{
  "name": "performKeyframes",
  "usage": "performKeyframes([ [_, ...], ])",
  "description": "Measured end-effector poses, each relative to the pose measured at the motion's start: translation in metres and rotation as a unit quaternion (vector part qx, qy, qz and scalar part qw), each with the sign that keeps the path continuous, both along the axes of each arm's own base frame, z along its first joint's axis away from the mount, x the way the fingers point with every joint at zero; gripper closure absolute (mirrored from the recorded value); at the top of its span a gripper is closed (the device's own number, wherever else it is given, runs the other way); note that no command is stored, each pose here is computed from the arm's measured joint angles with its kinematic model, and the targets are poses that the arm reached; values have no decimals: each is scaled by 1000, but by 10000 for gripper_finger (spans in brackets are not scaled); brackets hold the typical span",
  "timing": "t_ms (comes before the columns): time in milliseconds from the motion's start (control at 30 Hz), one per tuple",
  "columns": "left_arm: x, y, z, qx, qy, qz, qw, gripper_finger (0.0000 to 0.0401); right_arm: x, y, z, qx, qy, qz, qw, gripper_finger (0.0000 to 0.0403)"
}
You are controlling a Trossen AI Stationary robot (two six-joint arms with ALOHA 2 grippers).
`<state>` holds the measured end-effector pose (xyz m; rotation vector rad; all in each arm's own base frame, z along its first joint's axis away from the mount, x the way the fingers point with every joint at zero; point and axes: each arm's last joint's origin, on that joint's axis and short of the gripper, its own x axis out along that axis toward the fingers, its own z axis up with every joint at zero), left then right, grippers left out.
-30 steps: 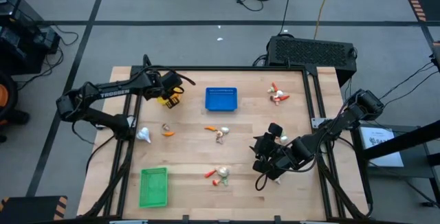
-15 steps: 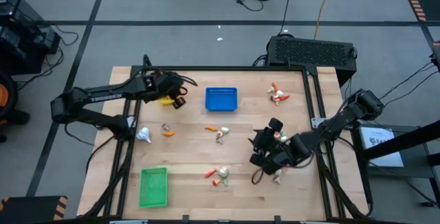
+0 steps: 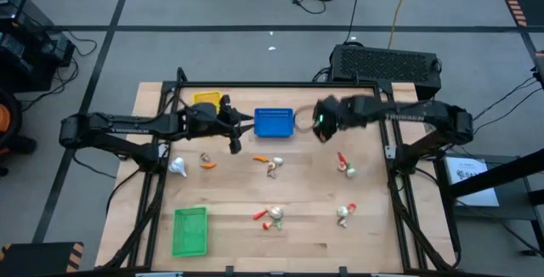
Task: Sort produce into baskets
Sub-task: Put the orange chili pepper into the yellow bin
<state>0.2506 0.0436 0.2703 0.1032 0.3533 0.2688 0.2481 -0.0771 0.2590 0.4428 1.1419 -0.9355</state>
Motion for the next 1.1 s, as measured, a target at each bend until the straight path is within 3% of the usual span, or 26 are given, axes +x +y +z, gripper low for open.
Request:
performKeyframes([
  [200, 1, -3, 1, 45, -103, -14, 994, 283, -22, -61, -1, 23, -8, -47, 999, 232],
  [500, -3, 0, -1, 70, -79, -14, 994, 283, -33, -123, -42, 83, 34, -56, 994, 232],
  [767, -3, 1, -3, 81, -67, -13, 994, 283, -40, -147, -79, 133, 95, -37, 986, 232],
  [933, -4, 8, -3, 80, -64, 1, 995, 283, -43, -158, -100, 167, 104, -32, 980, 232],
  [1100, -5, 12, -3, 77, -64, 10, 995, 283, -40, -163, -112, 168, 104, -23, 980, 232],
])
